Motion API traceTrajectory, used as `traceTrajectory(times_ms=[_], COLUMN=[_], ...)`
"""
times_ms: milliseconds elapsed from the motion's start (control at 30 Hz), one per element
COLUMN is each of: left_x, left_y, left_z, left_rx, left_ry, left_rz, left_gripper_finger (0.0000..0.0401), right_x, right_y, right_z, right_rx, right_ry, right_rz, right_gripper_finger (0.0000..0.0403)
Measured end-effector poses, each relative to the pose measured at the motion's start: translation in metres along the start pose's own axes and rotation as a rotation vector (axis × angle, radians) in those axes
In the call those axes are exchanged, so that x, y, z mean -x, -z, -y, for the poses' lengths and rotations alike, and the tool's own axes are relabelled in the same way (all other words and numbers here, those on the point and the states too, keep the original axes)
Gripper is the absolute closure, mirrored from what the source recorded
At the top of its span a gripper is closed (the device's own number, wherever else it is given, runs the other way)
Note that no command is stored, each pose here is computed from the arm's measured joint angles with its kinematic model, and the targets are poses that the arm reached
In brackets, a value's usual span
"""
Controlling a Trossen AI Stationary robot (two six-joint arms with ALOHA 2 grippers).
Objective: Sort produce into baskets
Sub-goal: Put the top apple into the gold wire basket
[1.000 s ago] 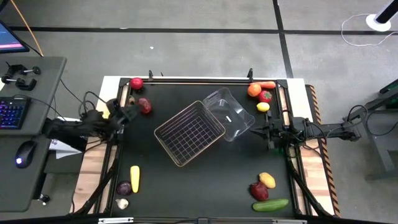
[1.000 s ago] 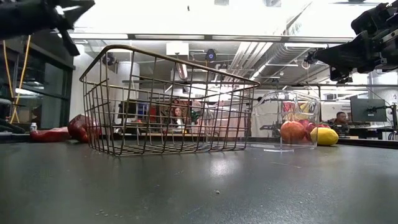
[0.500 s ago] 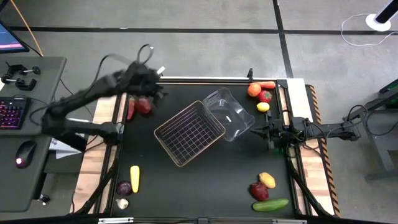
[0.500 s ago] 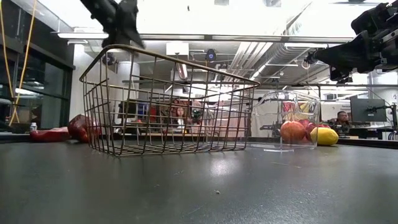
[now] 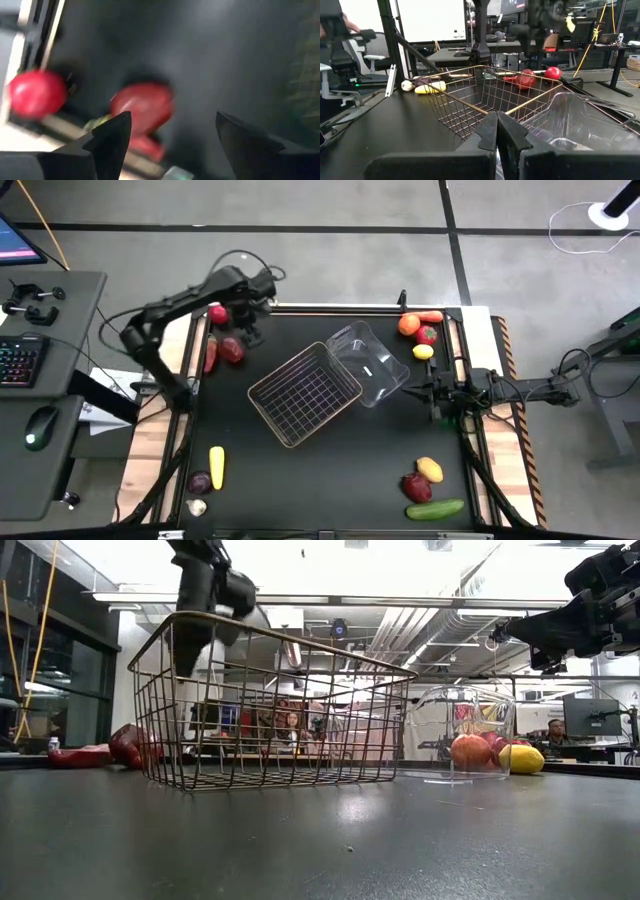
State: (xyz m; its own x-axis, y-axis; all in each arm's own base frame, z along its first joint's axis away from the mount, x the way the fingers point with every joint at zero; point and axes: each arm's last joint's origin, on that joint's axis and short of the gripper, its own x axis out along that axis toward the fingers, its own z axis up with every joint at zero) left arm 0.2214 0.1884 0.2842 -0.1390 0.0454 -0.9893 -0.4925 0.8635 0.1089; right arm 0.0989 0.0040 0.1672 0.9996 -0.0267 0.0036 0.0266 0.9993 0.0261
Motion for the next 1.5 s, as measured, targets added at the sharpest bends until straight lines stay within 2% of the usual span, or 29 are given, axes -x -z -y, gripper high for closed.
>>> traceTrajectory(times_ms=[167, 333, 500, 867, 933, 1067, 1167, 1267, 1500], left_x=[-0.031, -0.051, -0.059, -0.066, -0.066, -0.066, -0.067, -0.069, -0.082], left_y=[-0.013, -0.025, -0.022, -0.017, -0.017, -0.017, -0.017, -0.016, -0.007], left_z=[-0.003, -0.002, -0.002, 0.001, 0.001, 0.001, -0.001, -0.008, -0.018], left_rx=[-0.126, -0.190, -0.174, 0.042, 0.036, -0.025, -0.021, -0.017, 0.020], left_ry=[-0.097, -0.092, -0.098, -0.148, -0.139, -0.042, -0.038, -0.033, -0.045], left_rz=[-0.245, -0.328, -0.362, -0.381, -0.381, -0.378, -0.371, -0.372, -0.423], left_gripper_finger=[0.0121, 0.0121, 0.0121, 0.0121, 0.0121, 0.0121, 0.0119, 0.0103, 0.0039], right_x=[0.000, 0.000, 0.000, 0.000, 0.000, 0.000, 0.000, 0.000, 0.000], right_y=[0.000, 0.000, 0.000, 0.000, 0.000, 0.000, 0.000, 0.000, 0.000], right_z=[0.000, 0.000, 0.000, 0.000, 0.000, 0.000, 0.000, 0.000, 0.000], right_rx=[0.000, 0.000, 0.000, 0.000, 0.000, 0.000, 0.000, 0.000, 0.000], right_ry=[0.000, 0.000, 0.000, 0.000, 0.000, 0.000, 0.000, -0.001, 0.000], right_rz=[0.000, 0.000, 0.000, 0.000, 0.000, 0.000, 0.000, 0.000, 0.000], right_gripper_finger=[0.0402, 0.0402, 0.0402, 0.0402, 0.0402, 0.0402, 0.0402, 0.0402, 0.0402])
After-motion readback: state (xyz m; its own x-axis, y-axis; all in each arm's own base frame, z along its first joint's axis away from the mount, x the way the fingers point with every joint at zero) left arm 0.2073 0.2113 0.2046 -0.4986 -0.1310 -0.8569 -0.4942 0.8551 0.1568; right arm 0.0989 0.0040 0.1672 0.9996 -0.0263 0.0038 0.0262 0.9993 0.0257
